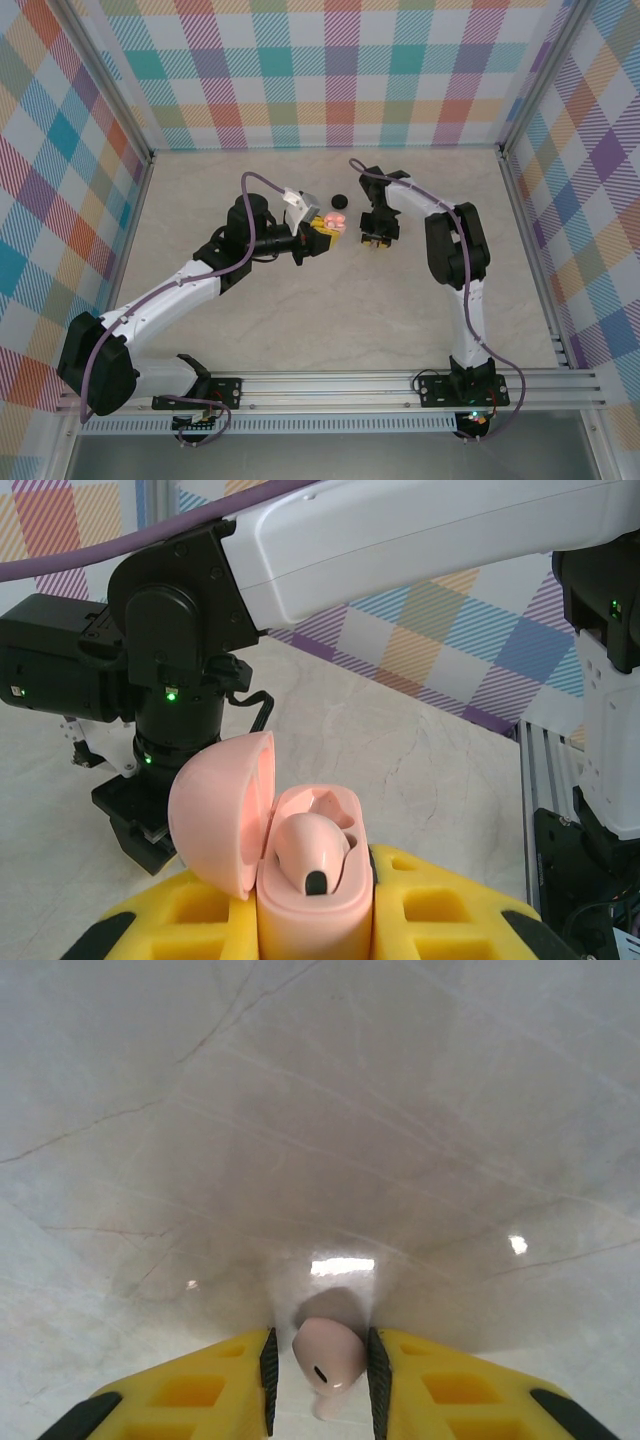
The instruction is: Insert wireless bluetooth earbuds into charging case
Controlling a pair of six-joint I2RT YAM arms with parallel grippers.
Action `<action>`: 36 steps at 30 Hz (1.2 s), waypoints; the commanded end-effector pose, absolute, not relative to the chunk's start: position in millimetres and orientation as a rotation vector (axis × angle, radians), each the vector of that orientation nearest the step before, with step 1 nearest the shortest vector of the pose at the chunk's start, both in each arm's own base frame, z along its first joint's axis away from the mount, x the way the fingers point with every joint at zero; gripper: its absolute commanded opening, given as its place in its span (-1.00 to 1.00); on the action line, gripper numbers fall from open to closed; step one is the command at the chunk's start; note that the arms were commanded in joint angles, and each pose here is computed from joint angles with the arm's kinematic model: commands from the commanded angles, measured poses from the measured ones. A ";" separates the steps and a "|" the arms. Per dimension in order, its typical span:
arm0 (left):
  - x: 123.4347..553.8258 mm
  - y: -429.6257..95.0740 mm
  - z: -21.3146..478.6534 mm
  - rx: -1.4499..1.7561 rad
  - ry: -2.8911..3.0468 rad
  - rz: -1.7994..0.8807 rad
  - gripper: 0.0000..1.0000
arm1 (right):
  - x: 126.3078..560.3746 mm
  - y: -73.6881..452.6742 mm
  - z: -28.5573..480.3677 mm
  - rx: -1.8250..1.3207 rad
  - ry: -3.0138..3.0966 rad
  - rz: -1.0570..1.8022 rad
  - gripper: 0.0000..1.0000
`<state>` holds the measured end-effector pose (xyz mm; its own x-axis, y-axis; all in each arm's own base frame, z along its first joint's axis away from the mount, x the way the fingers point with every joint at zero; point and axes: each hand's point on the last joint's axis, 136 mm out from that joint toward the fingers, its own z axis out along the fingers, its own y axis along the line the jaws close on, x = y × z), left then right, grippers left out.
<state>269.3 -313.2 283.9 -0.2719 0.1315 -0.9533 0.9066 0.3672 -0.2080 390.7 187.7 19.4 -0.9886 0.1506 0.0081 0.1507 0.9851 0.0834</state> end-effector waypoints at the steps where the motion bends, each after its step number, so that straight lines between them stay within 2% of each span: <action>1: 263.1 -316.5 293.8 0.941 1.640 -1.033 -0.87 | 380.6 190.6 12.9 -0.234 -3.077 -0.099 -0.34; 10: 262.0 -315.6 294.3 0.943 1.639 -1.030 -0.87 | 385.5 184.9 5.7 -0.239 -3.081 -0.031 -0.34; 16: 262.3 -315.4 293.9 0.944 1.639 -1.026 -0.87 | 389.2 184.6 1.4 -0.152 -3.089 -0.015 -0.48; 21: 262.7 -315.0 293.6 0.943 1.642 -1.025 -0.87 | 388.6 187.4 -0.2 0.033 -3.086 -0.035 -0.53; 27: 263.2 -315.8 291.3 0.943 1.648 -1.026 -0.87 | 379.1 201.4 1.2 0.465 -3.053 -0.089 -0.55; 33: 263.7 -316.2 293.1 0.940 1.646 -1.029 -0.87 | 376.6 198.3 2.6 0.604 -3.045 -0.038 -0.47; 36: 263.9 -315.8 293.1 0.938 1.647 -1.028 -0.87 | 379.7 194.3 3.7 0.533 -3.066 0.002 -0.25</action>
